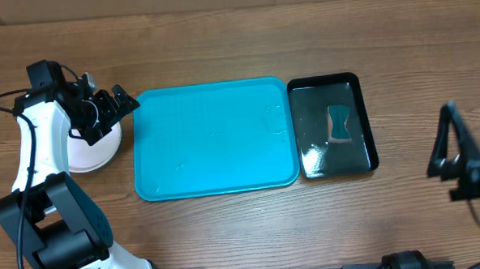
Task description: Clean dirty plates on tray and stack at the side
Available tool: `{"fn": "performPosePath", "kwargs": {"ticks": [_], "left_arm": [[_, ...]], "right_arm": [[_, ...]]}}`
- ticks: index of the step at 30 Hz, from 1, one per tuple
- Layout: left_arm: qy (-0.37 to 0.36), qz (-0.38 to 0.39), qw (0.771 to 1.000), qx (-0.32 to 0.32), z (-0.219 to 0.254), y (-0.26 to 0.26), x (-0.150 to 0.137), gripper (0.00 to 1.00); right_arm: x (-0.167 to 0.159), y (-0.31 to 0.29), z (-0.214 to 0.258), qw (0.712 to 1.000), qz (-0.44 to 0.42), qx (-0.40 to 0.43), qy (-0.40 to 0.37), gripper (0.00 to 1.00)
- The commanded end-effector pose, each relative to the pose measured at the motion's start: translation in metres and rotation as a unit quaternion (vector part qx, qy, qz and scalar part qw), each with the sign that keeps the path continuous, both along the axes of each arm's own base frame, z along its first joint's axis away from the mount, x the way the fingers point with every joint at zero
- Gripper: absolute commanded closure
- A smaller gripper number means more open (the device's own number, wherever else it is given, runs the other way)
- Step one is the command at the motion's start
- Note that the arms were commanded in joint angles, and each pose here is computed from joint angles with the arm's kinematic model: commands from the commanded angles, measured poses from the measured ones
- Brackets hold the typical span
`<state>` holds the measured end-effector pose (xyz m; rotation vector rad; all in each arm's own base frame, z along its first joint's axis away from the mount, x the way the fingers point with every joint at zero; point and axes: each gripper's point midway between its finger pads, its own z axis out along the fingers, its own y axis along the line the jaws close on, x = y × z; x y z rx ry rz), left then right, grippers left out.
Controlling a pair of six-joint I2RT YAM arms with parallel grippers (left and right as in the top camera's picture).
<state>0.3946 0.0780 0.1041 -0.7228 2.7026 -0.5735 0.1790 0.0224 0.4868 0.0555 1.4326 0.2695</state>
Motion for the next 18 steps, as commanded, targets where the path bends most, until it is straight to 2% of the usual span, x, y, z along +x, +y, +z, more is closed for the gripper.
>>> {"fn": "performPosePath", "kwargs": {"ticks": [1,10,18], "left_arm": [[-0.005,-0.010,1.000,-0.001,0.001,-0.003,0.000,0.00],[-0.005,-0.009,1.000,-0.001,0.001,-0.003,0.000,0.00],[-0.005,-0.010,1.000,-0.001,0.001,-0.003,0.000,0.00]], "right_arm": [[-0.002,-0.002,-0.033,1.000,-0.004,-0.001,-0.010,0.00],[0.000,0.001,-0.069,0.992,0.003,0.014,-0.126,0.00],[0.012,0.007,-0.122,0.988,0.016,0.013,-0.151,0.00]]}}
